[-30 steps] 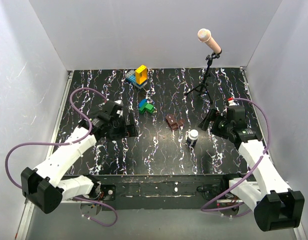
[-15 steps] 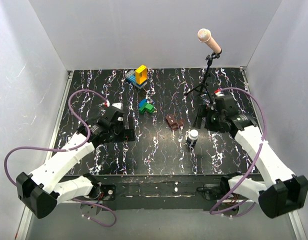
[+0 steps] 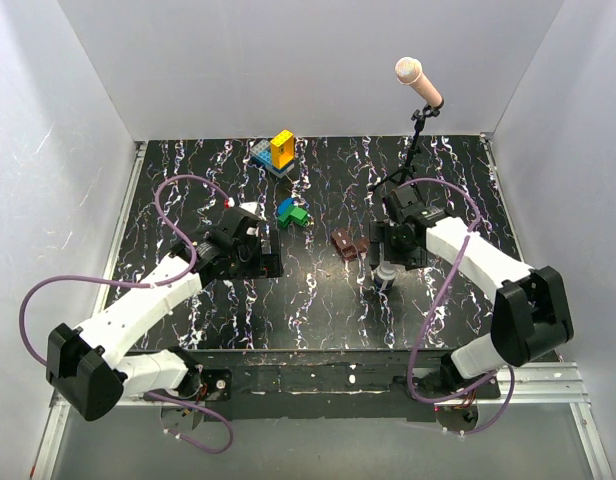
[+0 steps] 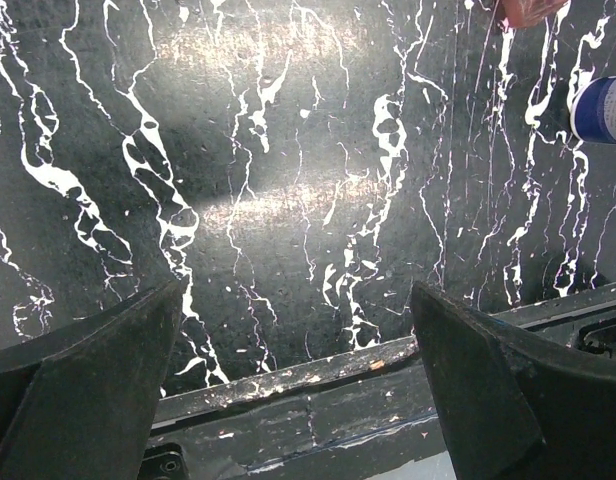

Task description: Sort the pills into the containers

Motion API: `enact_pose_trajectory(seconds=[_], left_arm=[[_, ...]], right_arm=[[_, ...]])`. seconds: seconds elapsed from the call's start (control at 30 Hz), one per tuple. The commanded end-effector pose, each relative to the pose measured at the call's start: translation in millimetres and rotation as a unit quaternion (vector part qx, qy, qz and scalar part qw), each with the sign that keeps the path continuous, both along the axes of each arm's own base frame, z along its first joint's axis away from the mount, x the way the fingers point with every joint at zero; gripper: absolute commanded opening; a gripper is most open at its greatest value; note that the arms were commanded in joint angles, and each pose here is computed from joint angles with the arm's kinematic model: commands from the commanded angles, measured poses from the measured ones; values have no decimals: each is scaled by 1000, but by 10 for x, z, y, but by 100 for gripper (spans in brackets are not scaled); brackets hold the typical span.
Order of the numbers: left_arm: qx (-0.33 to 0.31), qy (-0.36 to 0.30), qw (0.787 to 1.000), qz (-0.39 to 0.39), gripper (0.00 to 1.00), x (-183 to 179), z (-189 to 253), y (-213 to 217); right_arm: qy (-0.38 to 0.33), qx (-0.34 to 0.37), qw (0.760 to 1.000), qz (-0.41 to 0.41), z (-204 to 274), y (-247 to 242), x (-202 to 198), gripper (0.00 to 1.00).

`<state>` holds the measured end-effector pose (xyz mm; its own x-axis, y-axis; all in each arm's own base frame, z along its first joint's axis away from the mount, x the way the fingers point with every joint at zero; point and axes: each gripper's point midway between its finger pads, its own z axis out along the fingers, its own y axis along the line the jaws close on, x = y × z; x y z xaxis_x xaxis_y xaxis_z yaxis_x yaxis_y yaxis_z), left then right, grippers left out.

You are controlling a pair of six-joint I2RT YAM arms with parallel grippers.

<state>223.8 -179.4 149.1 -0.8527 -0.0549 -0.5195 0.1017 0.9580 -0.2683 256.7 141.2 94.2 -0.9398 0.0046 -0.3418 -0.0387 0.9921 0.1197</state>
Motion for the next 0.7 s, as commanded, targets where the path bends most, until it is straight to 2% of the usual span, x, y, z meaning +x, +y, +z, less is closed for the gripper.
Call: enact_pose_trajectory(seconds=[0.0, 0.1, 0.23, 0.37, 0.43, 0.47, 0.67], left_arm=[[-19, -14, 1000, -18, 98, 43, 58, -111], [-19, -13, 1000, -17, 98, 37, 39, -110], [-29, -15, 999, -13, 98, 20, 74, -120], [-32, -19, 999, -14, 98, 3, 109, -109], [-33, -22, 999, -12, 98, 0, 135, -101], [-35, -25, 999, -11, 98, -3, 161, -93], [-32, -36, 999, -5, 98, 3, 217, -45]], right_arm=[[-3, 5, 1000, 4, -9, 98, 107, 89], [15, 10, 1000, 10, -132, 143, 86, 82], [31, -3, 999, 9, -264, 125, 70, 78], [47, 10, 999, 19, -338, 190, 31, 67], [51, 13, 998, 20, -341, 200, 15, 64], [53, 17, 998, 24, -336, 217, 11, 56], [53, 22, 998, 31, -283, 241, 18, 32]])
